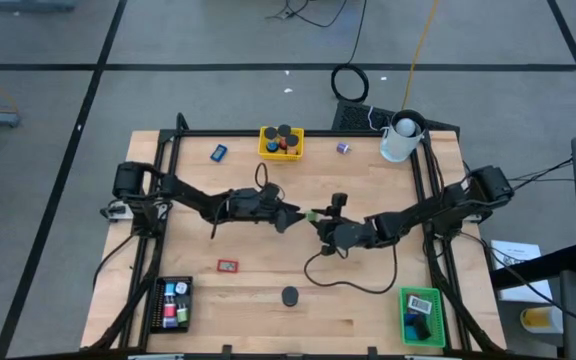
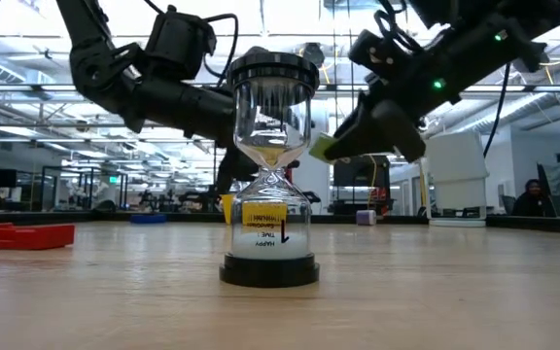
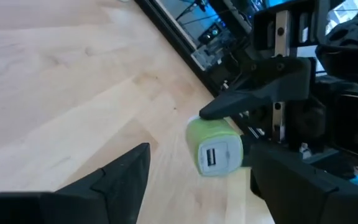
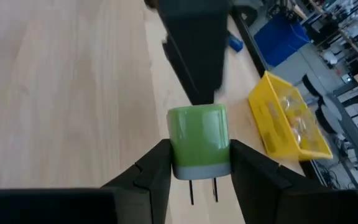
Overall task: Pick & Place Office items
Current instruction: Put the green charger adapter into the black bin
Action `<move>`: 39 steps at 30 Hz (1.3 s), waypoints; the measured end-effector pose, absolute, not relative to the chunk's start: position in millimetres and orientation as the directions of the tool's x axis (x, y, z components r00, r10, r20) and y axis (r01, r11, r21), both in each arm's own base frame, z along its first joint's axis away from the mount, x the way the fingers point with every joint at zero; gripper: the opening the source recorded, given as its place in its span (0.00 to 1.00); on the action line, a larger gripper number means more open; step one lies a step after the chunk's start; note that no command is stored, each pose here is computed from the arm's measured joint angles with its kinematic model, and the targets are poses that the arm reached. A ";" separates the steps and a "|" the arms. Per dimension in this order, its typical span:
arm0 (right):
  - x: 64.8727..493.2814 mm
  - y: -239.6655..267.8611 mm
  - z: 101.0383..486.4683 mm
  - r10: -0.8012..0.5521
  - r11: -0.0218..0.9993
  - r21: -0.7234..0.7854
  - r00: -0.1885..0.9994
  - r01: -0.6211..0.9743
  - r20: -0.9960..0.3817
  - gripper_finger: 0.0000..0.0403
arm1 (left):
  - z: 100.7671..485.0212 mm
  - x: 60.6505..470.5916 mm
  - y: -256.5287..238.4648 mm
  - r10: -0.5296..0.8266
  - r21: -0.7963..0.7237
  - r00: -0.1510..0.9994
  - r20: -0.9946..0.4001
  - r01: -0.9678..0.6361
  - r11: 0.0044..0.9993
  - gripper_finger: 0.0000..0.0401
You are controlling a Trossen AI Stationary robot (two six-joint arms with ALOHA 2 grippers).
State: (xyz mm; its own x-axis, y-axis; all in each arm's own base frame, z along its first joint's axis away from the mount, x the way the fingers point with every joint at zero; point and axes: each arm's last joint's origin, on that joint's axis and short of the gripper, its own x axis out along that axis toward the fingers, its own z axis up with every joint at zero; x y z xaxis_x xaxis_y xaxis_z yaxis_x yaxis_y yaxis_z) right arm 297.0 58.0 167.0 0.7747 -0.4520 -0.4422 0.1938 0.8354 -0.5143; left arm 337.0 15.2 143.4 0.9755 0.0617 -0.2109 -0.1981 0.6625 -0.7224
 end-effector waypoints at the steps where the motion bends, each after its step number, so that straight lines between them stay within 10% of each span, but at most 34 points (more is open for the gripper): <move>1: 300.4 57.6 166.8 -0.455 0.833 -0.517 0.775 0.196 -0.440 0.33 | 145.0 339.2 15.3 0.062 -0.719 0.975 -0.213 -0.200 0.666 0.71; 24: 312.6 58.0 170.7 -0.468 0.806 -0.551 0.801 0.215 -0.373 0.33 | 149.6 348.8 7.5 0.096 -0.680 0.968 -0.234 -0.234 0.695 0.70; 39: 313.3 58.2 171.9 -0.467 0.796 -0.570 0.807 0.205 -0.362 0.33 | 153.8 355.0 5.9 0.092 -0.625 0.961 -0.260 -0.240 0.742 0.37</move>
State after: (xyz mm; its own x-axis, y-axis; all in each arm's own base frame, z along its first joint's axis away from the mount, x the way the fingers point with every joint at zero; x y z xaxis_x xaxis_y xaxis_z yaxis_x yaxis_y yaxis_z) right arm 313.3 58.2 171.9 0.8066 -0.4673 -0.3620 0.2052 0.7957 -0.5698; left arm 355.0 5.9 153.8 0.9612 0.0923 -0.2599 -0.2403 0.7425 -0.6253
